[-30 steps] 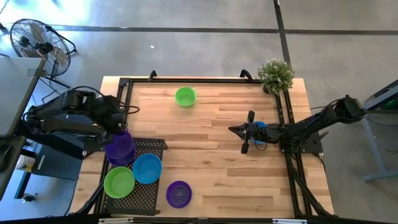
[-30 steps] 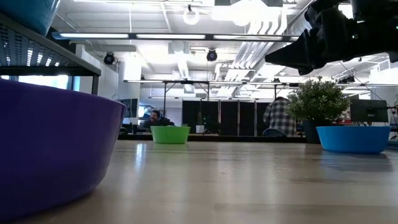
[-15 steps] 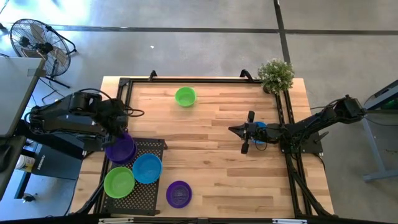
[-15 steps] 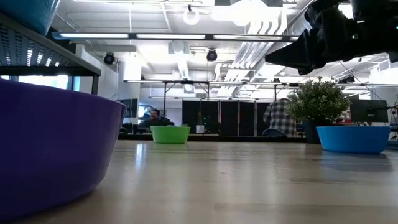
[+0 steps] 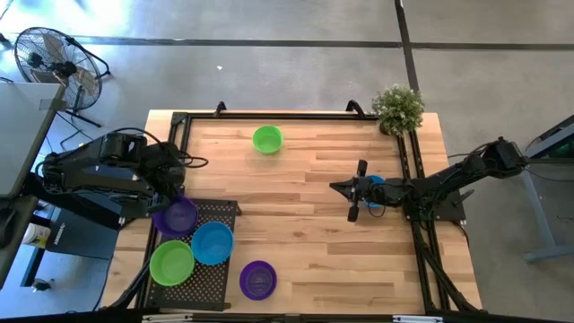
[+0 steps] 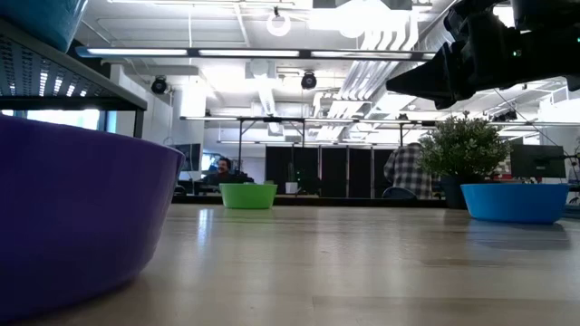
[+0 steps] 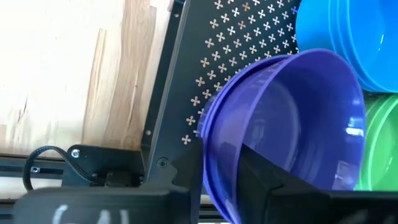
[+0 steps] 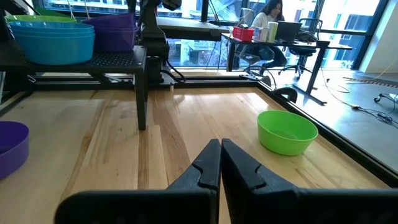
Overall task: Pick & Place Mini bowls
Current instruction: Stack the violet bowl on the other violet bowls on the shelf, then stack the green bowl on the other green bowls on the shelf
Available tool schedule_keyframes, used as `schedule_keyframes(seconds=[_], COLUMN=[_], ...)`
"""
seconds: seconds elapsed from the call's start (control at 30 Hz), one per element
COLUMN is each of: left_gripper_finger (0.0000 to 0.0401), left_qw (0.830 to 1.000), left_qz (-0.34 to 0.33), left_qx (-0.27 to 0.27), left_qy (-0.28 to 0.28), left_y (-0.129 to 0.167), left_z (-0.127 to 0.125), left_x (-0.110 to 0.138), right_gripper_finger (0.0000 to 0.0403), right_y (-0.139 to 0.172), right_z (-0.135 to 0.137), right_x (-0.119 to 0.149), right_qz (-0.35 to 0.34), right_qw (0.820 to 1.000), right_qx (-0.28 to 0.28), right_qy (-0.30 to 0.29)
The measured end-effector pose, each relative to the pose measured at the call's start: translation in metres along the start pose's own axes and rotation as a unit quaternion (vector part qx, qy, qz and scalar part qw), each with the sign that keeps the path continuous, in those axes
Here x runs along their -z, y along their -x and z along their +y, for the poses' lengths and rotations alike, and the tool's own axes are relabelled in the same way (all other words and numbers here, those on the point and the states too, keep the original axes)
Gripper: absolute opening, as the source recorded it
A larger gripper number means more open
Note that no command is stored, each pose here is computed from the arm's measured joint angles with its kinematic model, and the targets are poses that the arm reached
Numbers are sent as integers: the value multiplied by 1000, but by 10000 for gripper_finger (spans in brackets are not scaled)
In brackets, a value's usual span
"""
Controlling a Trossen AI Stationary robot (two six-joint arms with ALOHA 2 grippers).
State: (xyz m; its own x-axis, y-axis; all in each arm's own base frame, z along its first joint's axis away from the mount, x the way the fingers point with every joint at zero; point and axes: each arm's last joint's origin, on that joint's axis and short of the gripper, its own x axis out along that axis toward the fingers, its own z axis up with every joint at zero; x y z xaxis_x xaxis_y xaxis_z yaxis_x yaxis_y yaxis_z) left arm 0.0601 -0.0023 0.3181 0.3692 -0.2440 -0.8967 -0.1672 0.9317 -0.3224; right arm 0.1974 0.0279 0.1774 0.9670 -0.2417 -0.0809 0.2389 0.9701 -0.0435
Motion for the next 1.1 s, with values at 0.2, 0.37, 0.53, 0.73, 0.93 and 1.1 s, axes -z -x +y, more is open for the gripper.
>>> schedule_keyframes(seconds=[0.2, 0.37, 0.53, 0.73, 0.93, 1.1], left_gripper_finger=[105, 121, 125, 109, 57, 7], left_qw=[1000, 1000, 1000, 998, 974, 930], left_qz=[2, 3, 2, -40, -147, -246], left_qx=[9, 15, 15, 16, 9, 3], left_qy=[12, 22, 18, -43, -173, -273], left_y=[0, 0, 0, 0, -2, -11], left_z=[-1, -1, -1, -2, -8, -12], left_x=[0, 0, 0, -9, -43, -81], right_gripper_finger=[1, 2, 1, 2, 2, 1], right_y=[0, 0, 0, 0, 0, 0], right_z=[0, 0, 0, 0, 0, 0], right_x=[0, 0, 0, 0, 0, 0], right_qz=[0, 0, 0, 0, 0, 0], right_qw=[1000, 1000, 1000, 1000, 1000, 1000], right_qx=[0, 0, 0, 0, 0, 0], right_qy=[0, 0, 0, 1, 2, 5])
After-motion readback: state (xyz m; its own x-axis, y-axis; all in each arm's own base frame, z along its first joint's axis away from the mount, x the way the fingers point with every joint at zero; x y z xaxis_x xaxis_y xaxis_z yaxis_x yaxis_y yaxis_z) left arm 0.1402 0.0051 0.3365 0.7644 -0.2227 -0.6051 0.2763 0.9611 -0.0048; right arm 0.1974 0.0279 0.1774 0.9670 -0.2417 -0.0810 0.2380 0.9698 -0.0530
